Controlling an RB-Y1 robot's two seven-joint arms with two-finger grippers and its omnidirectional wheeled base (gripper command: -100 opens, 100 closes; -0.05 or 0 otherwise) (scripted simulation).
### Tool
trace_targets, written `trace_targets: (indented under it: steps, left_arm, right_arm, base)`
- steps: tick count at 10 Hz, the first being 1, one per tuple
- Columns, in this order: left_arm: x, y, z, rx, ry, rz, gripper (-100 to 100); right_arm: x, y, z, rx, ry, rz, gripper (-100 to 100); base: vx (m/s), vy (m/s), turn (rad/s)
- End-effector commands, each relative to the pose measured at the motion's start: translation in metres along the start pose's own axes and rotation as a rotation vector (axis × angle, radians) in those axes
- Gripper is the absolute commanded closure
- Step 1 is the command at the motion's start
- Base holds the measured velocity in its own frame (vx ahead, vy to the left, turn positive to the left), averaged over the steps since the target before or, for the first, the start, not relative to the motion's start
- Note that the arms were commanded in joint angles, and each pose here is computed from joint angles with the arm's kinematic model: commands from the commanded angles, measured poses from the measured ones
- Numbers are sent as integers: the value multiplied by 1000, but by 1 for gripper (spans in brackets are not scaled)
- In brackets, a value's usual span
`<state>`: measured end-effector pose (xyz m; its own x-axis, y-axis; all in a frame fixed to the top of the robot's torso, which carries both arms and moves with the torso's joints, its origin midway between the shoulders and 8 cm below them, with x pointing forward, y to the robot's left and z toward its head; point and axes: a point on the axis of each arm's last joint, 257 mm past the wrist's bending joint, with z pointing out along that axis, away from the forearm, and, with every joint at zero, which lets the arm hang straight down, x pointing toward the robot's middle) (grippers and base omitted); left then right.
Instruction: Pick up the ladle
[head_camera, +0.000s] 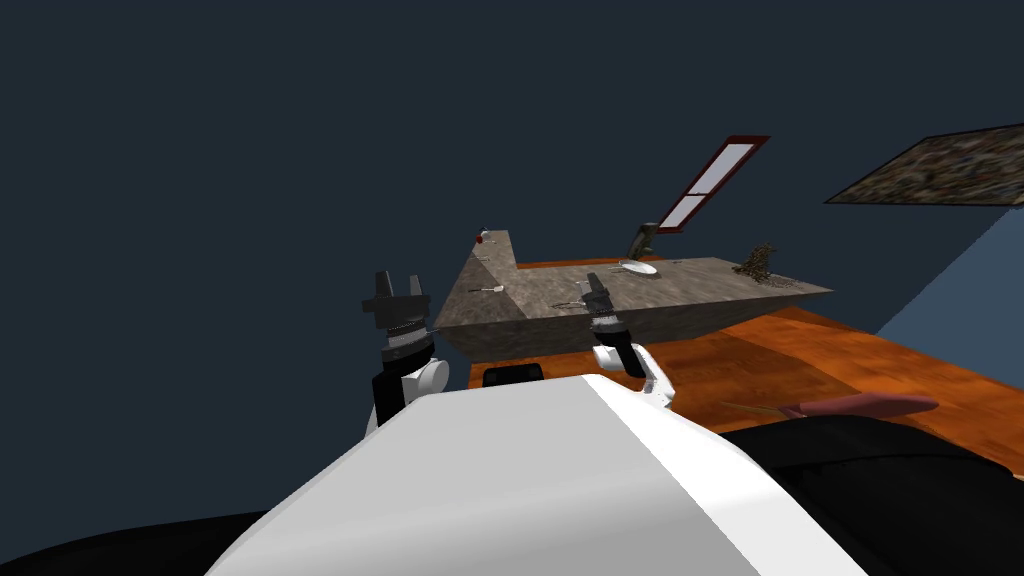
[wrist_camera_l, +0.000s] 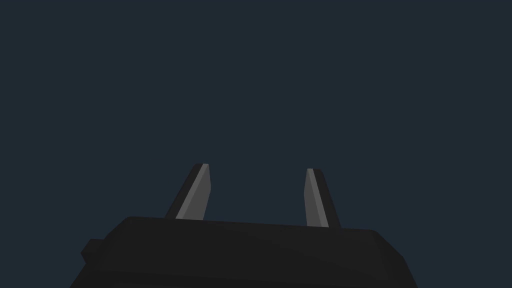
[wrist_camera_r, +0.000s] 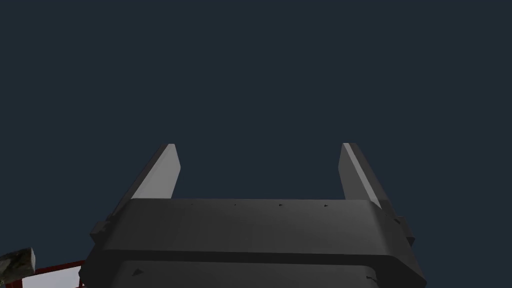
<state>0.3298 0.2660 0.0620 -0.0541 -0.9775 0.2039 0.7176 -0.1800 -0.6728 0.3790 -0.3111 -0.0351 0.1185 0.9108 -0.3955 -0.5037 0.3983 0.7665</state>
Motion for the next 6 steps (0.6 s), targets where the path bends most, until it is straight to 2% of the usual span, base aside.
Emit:
trace_targets:
  steps: [1,2,3,4,5,6]
  left_arm:
    - [0,0,0,0,0,0,0]
    - [0,0,0,0,0,0,0]
    - [0,0,0,0,0,0,0]
    - [0,0,0,0,0,0,0]
    - [0,0,0,0,0,0,0]
    - [0,0,0,0,0,0,0]
  right_arm:
    - [3,0,1,-11,46,-56,-100]
    - [5,-2,2,-22,87,-124,-100]
    - [6,-2,3,-24,101,-133,-100]
    - [9,-4,3,-38,147,-204,-100]
    - [10,-4,4,-41,160,-212,-100]
    - [13,-7,4,-56,207,-284,-100]
  base:
    - [-15,-44,26]
    - [-12,-35,39]
    - [-12,-28,17]
    - [-18,-34,33]
    - [-13,-32,30]
    - [-14,-37,55]
